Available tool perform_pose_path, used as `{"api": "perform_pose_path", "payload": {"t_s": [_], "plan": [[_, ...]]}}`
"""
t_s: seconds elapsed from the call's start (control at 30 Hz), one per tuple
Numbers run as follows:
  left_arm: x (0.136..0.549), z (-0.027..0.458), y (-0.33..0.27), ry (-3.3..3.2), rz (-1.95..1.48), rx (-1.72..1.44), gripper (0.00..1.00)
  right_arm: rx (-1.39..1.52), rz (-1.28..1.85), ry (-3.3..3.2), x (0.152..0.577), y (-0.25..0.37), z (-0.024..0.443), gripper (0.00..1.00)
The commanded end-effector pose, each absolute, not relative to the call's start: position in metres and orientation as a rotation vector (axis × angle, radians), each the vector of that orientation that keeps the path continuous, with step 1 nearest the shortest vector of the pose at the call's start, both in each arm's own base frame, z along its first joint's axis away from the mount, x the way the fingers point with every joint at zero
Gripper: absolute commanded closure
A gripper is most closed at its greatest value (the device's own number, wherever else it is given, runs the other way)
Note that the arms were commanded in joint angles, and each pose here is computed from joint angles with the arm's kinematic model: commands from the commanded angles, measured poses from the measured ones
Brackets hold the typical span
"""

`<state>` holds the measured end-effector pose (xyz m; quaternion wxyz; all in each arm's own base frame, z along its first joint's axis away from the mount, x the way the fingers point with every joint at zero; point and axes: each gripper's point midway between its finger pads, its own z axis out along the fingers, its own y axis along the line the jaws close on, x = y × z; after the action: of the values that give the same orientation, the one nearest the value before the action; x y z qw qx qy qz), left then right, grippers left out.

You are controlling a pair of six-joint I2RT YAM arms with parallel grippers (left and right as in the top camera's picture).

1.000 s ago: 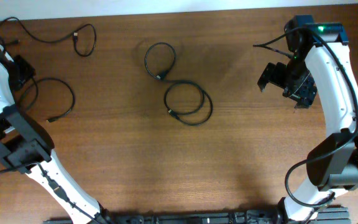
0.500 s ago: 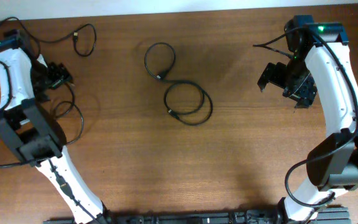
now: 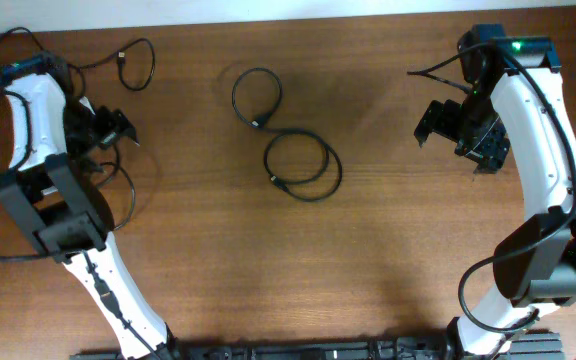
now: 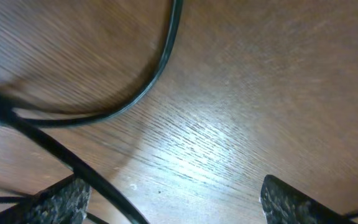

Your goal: Untangle cables

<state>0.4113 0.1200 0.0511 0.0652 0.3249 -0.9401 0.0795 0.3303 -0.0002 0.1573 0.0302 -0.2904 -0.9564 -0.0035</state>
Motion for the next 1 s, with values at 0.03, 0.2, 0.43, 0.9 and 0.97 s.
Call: {"api": "perform_pose_path", "payload": {"t_s": [0.03,0.2,0.43,0.9,0.97], "plan": [[0.419,0.030,0.128,-2.845,0.221,1.092,0.41,-0.903,0.003,-2.950,0.330,-0.002,0.157,0.02],[0.437,0.028,0.143,-2.939,0.167,1.114,0.85,-0.903,0.003,-2.950,0.330,-0.002,0.157,0.02],[0.451,0.051,0.203,-3.105,-0.265,1.010,1.00,-0.903,0.003,-2.950,0.330,-0.002,0.157,0.02],[0.480,-0.007,0.207,-3.204,-0.231,0.930,0.85,-0.903,0.002,-2.950,0.330,-0.002,0.157,0.02],[0.480,-0.011,0.207,-3.197,-0.229,0.928,0.76,-0.903,0.002,-2.950,0.330,-0.002,0.157,0.02]]}}
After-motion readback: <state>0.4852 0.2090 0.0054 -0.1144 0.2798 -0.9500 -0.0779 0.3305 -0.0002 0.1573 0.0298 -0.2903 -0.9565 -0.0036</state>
